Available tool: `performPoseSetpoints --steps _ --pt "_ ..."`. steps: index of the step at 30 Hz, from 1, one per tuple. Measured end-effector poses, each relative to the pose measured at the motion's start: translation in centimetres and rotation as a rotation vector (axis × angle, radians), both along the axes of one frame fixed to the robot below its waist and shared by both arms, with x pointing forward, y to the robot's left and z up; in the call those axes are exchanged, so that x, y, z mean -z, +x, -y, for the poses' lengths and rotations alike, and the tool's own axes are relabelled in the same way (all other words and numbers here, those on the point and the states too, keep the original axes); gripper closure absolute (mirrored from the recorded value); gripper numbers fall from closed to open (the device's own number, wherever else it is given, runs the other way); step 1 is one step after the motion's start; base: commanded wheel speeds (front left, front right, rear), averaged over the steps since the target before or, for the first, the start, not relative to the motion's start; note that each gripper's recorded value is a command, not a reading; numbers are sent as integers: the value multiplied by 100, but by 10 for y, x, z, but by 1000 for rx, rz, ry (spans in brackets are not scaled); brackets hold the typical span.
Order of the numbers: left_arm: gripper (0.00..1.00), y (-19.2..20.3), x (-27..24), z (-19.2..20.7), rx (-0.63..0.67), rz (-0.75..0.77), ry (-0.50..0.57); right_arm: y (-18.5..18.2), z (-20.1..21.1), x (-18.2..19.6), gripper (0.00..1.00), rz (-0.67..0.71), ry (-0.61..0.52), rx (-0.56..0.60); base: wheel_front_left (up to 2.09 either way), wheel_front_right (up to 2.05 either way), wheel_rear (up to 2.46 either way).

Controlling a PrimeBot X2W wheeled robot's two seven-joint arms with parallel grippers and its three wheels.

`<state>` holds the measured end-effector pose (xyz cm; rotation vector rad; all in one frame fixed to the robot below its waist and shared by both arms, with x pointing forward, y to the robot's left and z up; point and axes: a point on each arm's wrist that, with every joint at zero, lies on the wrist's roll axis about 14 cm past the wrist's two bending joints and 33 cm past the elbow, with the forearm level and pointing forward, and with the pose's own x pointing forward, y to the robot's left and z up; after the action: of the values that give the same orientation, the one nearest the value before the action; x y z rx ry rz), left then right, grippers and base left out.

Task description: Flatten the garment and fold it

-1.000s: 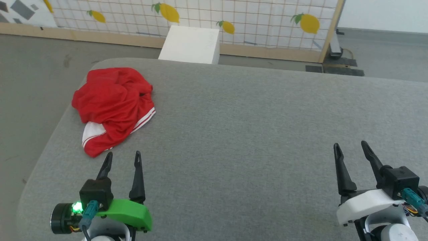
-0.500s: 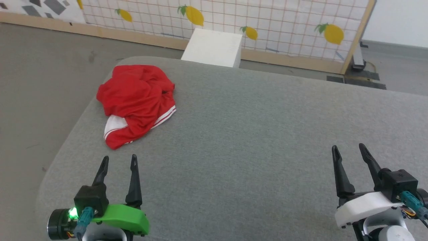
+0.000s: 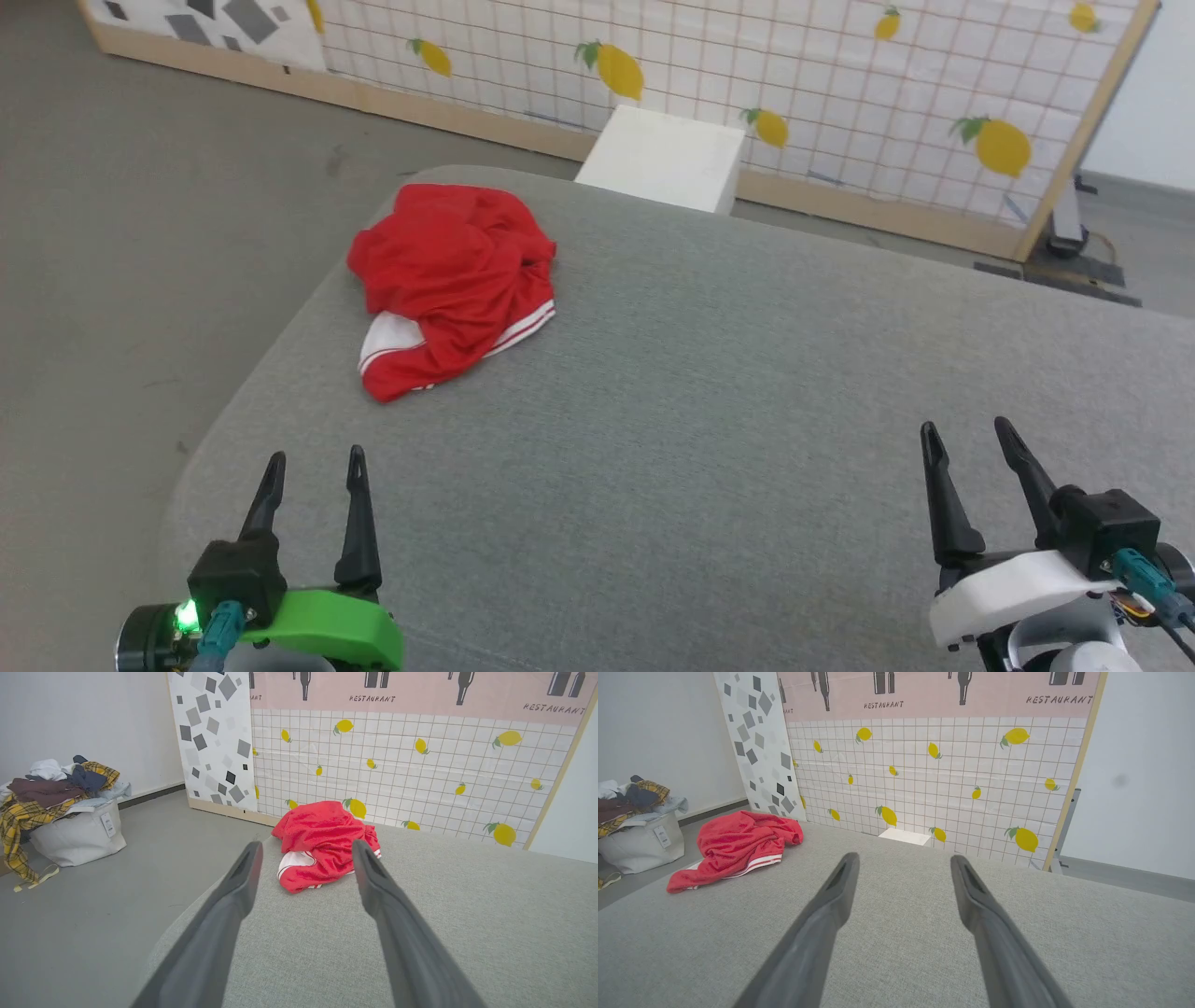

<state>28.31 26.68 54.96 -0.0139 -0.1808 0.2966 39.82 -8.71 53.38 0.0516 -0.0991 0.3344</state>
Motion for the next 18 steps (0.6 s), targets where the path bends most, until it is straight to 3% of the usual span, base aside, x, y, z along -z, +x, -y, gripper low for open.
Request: performPoseSetpoints --steps 18 --pt "0 -40 -5 -24 -100 57 -9 -2 -28 -5 0 22 25 -76 0 0 0"
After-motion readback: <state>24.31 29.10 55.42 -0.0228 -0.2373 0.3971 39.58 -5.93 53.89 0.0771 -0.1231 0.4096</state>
